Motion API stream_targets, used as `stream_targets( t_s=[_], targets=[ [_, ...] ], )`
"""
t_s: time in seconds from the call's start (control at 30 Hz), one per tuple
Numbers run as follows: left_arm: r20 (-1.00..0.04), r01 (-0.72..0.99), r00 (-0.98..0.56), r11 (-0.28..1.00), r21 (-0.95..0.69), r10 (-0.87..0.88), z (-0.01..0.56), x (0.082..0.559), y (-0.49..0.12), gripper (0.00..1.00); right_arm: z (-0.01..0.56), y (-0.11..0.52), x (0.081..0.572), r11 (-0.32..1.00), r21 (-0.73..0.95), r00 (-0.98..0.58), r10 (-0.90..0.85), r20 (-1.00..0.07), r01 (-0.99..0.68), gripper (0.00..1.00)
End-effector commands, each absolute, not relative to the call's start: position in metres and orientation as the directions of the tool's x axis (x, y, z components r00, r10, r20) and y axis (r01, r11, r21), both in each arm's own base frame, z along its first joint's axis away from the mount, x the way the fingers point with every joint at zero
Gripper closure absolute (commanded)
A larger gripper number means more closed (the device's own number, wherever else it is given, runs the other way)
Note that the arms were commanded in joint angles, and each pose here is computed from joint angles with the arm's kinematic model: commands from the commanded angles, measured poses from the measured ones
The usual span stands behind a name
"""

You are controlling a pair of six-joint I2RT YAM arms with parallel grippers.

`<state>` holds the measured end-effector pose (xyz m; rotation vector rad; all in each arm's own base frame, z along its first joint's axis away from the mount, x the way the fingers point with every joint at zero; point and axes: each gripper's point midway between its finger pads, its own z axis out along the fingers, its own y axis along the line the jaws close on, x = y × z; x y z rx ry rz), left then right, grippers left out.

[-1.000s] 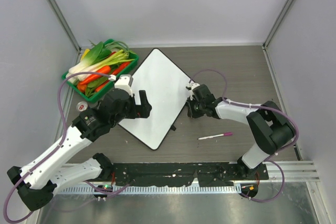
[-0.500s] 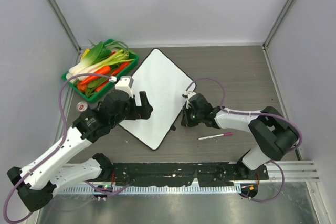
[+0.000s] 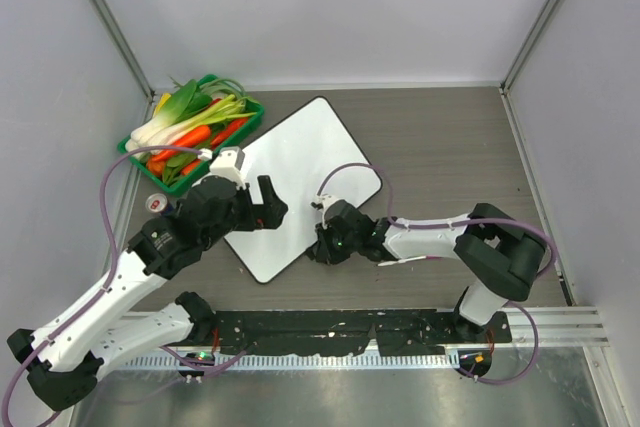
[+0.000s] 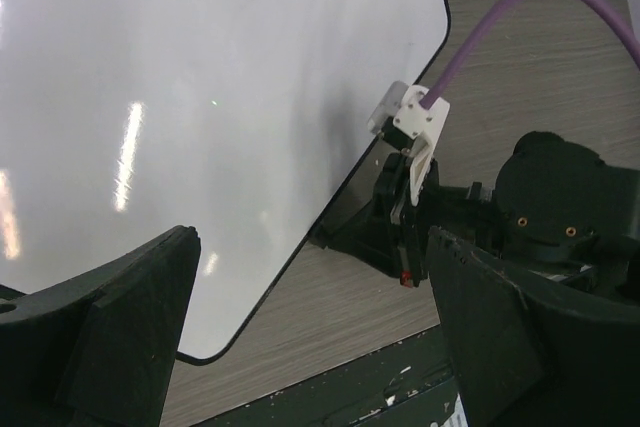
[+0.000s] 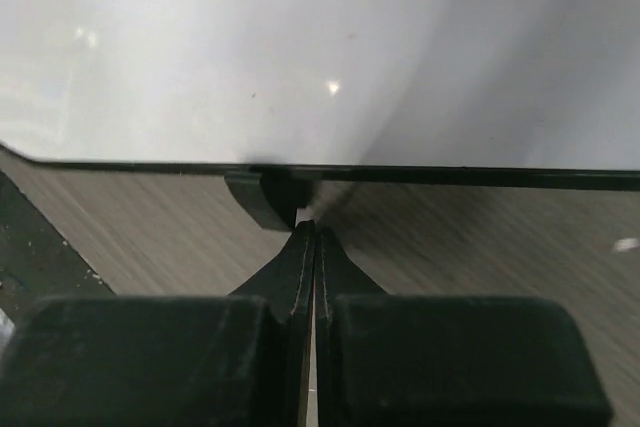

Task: Write a sentence on the whiteboard
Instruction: Adjust the whiteboard stand at the center of the board.

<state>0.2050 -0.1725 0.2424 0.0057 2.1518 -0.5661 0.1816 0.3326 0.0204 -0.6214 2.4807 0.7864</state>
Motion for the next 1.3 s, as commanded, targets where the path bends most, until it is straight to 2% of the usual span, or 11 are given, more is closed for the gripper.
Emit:
stream_targets(
  t_s=[0.0,0.2,0.27,0.3,0.33,0.43,0.57,0.77,0.9,0.97,1.27],
  targets=[
    [-0.769,0.2,-0.603,0.893,-0.404,-0.213,0.244,0.206,-0.172,0.0,0.029,0.353,0.167,0.72,0.408,-0.784,-0.304,-0.542,-0.562,0.96],
    [-0.765,0.2,-0.611,0.894,-0.4,-0.206,0.24,0.205,-0.173,0.0,0.036,0.318,0.181,0.801,0.247,-0.744,-0.325,-0.584,-0.545,0.89],
    [-0.765,0.198,-0.61,0.895,-0.4,-0.207,0.24,0.206,-0.172,0.0,0.045,0.303,0.189,0.825,0.191,-0.718,-0.32,-0.618,-0.532,0.79],
    [-0.765,0.197,-0.61,0.896,-0.399,-0.206,0.239,0.205,-0.171,0.0,0.05,0.296,0.19,0.828,0.179,-0.708,-0.318,-0.631,-0.531,0.67],
    [-0.766,0.197,-0.609,0.896,-0.397,-0.205,0.24,0.205,-0.171,0.0,0.055,0.291,0.195,0.834,0.174,-0.701,-0.305,-0.644,-0.523,0.64],
    [-0.766,0.195,-0.609,0.898,-0.395,-0.205,0.239,0.206,-0.171,0.0,0.063,0.271,0.206,0.856,0.167,-0.696,-0.268,-0.666,-0.489,0.39],
    [-0.762,0.194,-0.614,0.897,-0.397,-0.204,0.236,0.207,-0.174,0.0,0.055,0.248,0.228,0.883,0.173,-0.72,-0.228,-0.655,-0.436,0.27],
    [-0.759,0.197,-0.621,0.897,-0.395,-0.198,0.235,0.209,-0.177,0.0,0.045,0.244,0.253,0.885,0.113,-0.701,-0.274,-0.659,-0.452,0.27],
    [-0.758,0.195,-0.621,0.897,-0.397,-0.2,0.236,0.209,-0.177,0.0,0.031,0.246,0.257,0.878,0.088,-0.702,-0.311,-0.641,-0.47,0.35],
    [-0.758,0.192,-0.62,0.897,-0.397,-0.202,0.236,0.209,-0.176,0.0,0.026,0.248,0.26,0.879,0.086,-0.703,-0.313,-0.639,-0.469,0.48],
    [-0.754,0.187,-0.627,0.902,-0.39,-0.195,0.233,0.209,-0.177,0.0,0.02,0.249,0.272,0.889,0.054,-0.693,-0.315,-0.649,-0.454,0.53]
  ],
)
